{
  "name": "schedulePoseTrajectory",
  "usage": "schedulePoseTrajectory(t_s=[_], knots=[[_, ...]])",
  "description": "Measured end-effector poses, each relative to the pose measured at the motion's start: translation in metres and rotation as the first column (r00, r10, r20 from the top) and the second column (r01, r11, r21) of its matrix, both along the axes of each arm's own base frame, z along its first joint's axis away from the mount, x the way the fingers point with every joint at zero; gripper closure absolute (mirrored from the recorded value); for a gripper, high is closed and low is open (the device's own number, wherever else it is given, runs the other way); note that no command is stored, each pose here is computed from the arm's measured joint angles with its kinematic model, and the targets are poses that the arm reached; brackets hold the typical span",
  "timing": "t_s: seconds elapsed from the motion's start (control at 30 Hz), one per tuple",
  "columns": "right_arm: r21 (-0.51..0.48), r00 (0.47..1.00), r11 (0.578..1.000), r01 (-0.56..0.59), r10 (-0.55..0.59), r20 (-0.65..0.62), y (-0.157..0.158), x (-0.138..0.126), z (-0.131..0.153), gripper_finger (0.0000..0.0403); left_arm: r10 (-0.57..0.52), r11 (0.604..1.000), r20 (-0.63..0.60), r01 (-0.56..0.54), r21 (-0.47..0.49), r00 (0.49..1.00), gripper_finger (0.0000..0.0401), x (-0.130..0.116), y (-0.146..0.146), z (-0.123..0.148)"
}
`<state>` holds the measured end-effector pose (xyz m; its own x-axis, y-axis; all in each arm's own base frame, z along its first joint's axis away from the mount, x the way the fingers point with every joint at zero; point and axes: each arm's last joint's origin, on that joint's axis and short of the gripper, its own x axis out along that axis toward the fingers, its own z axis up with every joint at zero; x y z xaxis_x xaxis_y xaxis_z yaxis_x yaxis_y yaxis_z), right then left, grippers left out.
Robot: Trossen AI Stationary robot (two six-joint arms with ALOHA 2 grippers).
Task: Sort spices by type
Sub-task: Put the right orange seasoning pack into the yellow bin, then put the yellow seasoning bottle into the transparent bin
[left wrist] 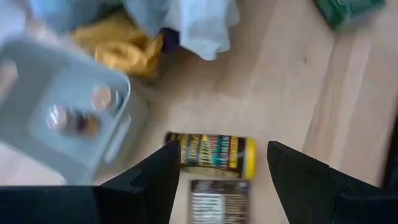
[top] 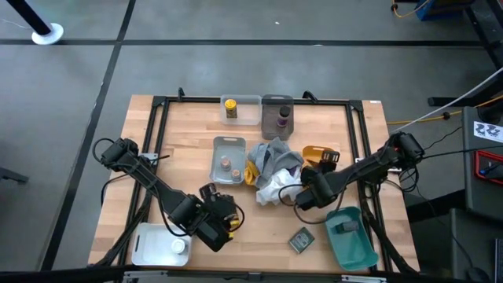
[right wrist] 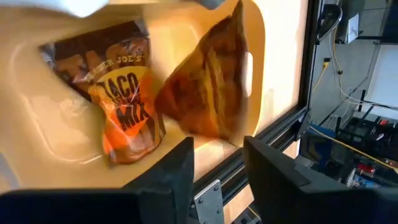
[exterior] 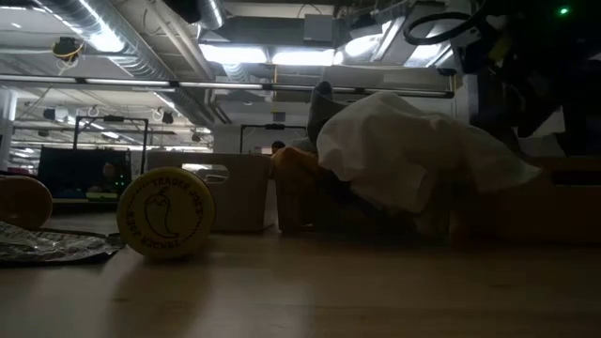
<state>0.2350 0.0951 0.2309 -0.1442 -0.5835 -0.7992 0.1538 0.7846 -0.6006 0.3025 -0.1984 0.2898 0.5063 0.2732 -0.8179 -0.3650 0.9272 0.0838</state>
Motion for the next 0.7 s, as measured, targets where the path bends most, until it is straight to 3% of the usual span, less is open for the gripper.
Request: schedulePoseTrajectory(t_s=[0.1, 0.17, 0.33, 0.4, 0.47, 0.7], knots=[[0.007, 1.000, 1.000, 0.003, -0.003, -0.005, 0.000, 0.000, 0.000, 0.0250, -0.171, 0.979, -0.064, 0.177, 0.100, 0.983, 0.0177, 0.001, 0.000, 0.000], [0.015, 1.000, 1.000, 0.007, -0.007, -0.008, 0.000, 0.000, 0.000, 0.0247, -0.286, 0.940, -0.106, 0.301, 0.161, 0.952, 0.0177, 0.003, 0.000, 0.000], [0.051, 0.999, 0.998, 0.027, -0.026, -0.026, 0.001, -0.001, -0.001, 0.0246, -0.544, 0.742, -0.276, 0.607, 0.285, 0.793, 0.0177, 0.009, 0.005, 0.001], [0.061, 0.999, 0.998, 0.033, -0.031, -0.031, 0.002, -0.001, -0.001, 0.0246, -0.596, 0.673, -0.331, 0.680, 0.290, 0.731, 0.0177, 0.011, 0.008, 0.000], [0.071, 0.999, 0.997, 0.038, -0.036, -0.036, 0.002, -0.001, -0.001, 0.0246, -0.629, 0.633, -0.364, 0.724, 0.274, 0.688, 0.0177, 0.013, 0.012, 0.000], [0.081, 0.997, 0.994, 0.073, -0.071, -0.026, 0.002, -0.002, -0.001, 0.0246, -0.706, 0.570, -0.393, 0.802, 0.178, 0.589, 0.0177, 0.023, 0.028, -0.003]])
